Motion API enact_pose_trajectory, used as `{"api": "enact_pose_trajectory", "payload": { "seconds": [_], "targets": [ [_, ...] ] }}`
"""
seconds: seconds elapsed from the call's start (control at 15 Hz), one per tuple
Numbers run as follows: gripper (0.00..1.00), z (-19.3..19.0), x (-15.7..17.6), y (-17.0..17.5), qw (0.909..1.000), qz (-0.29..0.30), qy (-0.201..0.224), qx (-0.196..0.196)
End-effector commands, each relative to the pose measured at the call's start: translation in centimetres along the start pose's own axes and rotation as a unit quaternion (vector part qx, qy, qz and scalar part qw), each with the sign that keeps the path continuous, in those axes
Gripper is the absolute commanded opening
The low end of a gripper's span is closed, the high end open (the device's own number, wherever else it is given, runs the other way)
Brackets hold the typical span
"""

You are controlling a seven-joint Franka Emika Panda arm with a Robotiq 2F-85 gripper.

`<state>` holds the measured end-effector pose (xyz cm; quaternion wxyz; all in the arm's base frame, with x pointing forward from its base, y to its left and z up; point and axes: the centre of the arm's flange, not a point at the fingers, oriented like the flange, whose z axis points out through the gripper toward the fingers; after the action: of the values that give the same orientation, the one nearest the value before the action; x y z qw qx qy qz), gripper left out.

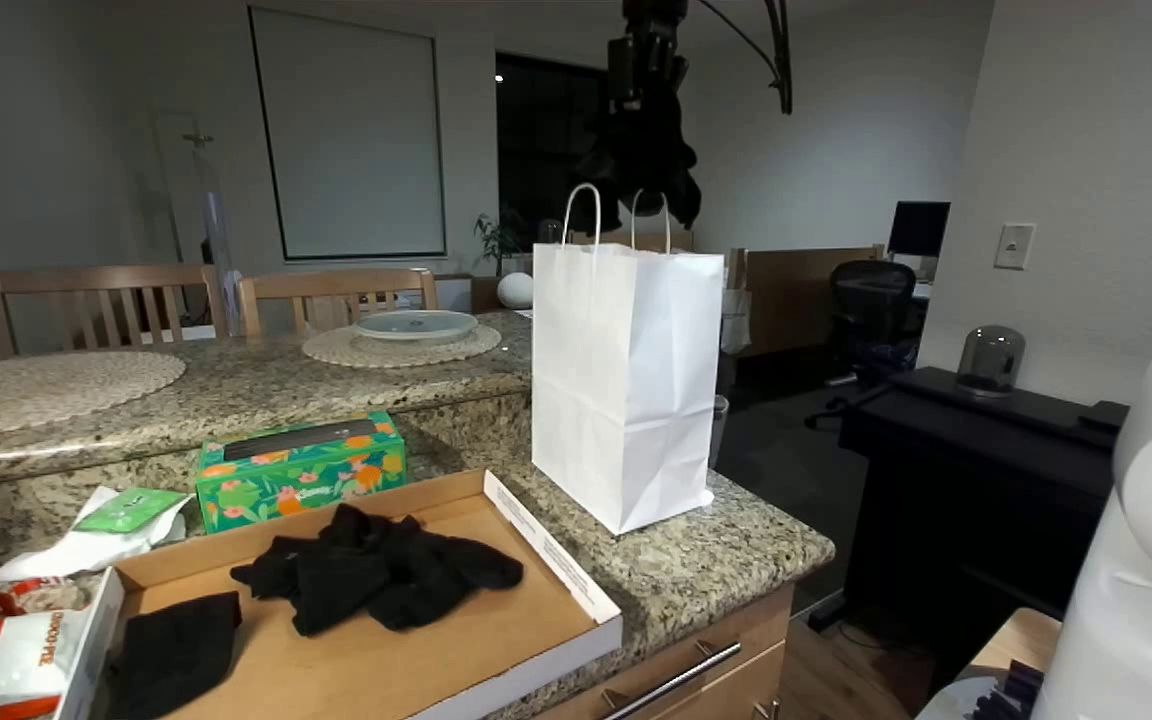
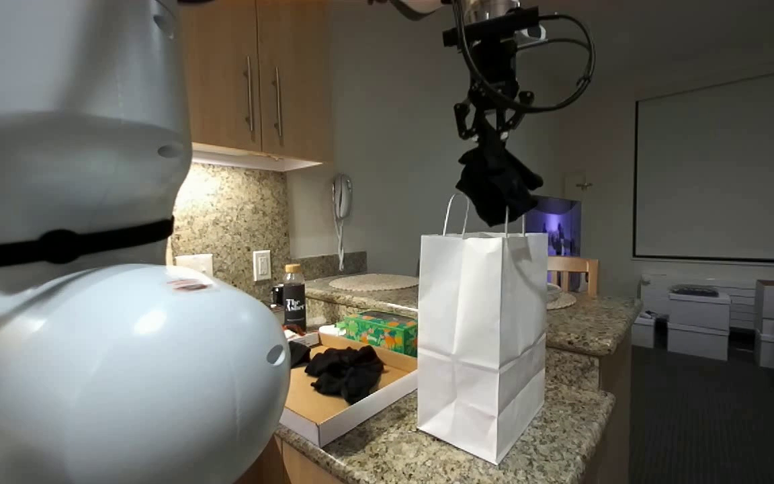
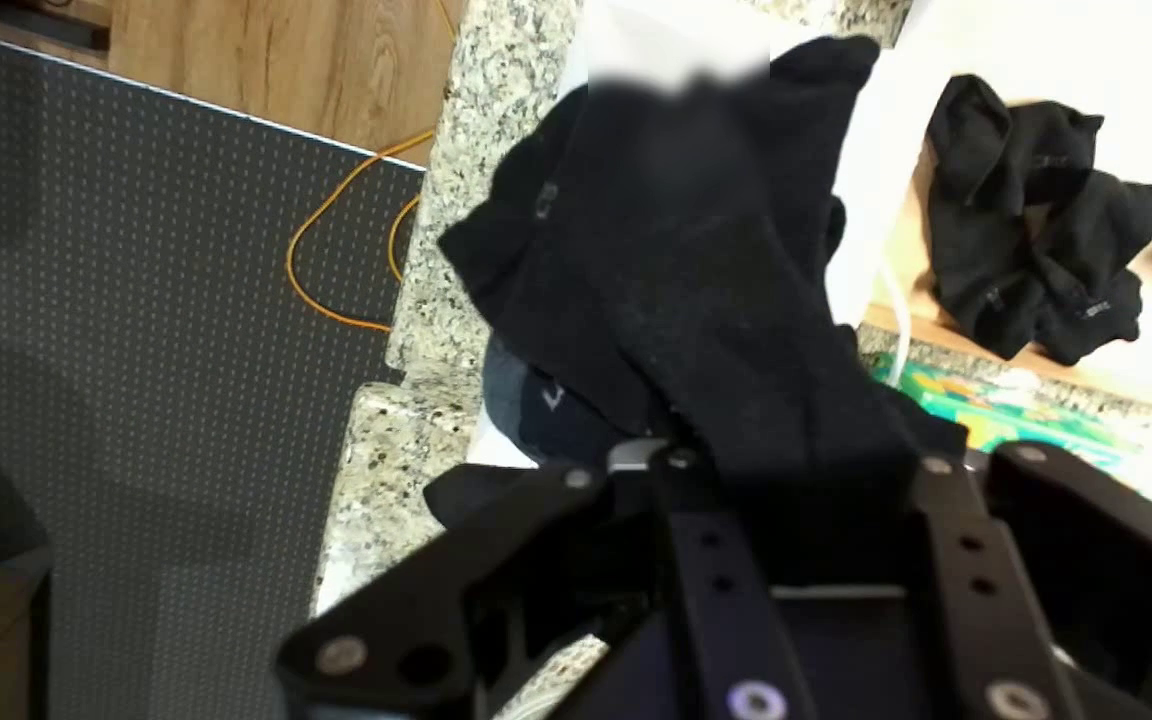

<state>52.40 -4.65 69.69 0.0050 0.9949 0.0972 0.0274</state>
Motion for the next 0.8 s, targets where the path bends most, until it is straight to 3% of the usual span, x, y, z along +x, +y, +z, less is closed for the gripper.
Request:
{"api": "enact_pose_trajectory", "payload": {
  "seconds": [0.0, 0.73],
  "targets": [
    [0.10, 0.4, 0.0, -1.0, 0.9988, -0.048, 0.003, 0.009],
    [0.10, -8.4, -3.0, -3.5, 0.9942, -0.062, 0.086, -0.014]
  ]
}}
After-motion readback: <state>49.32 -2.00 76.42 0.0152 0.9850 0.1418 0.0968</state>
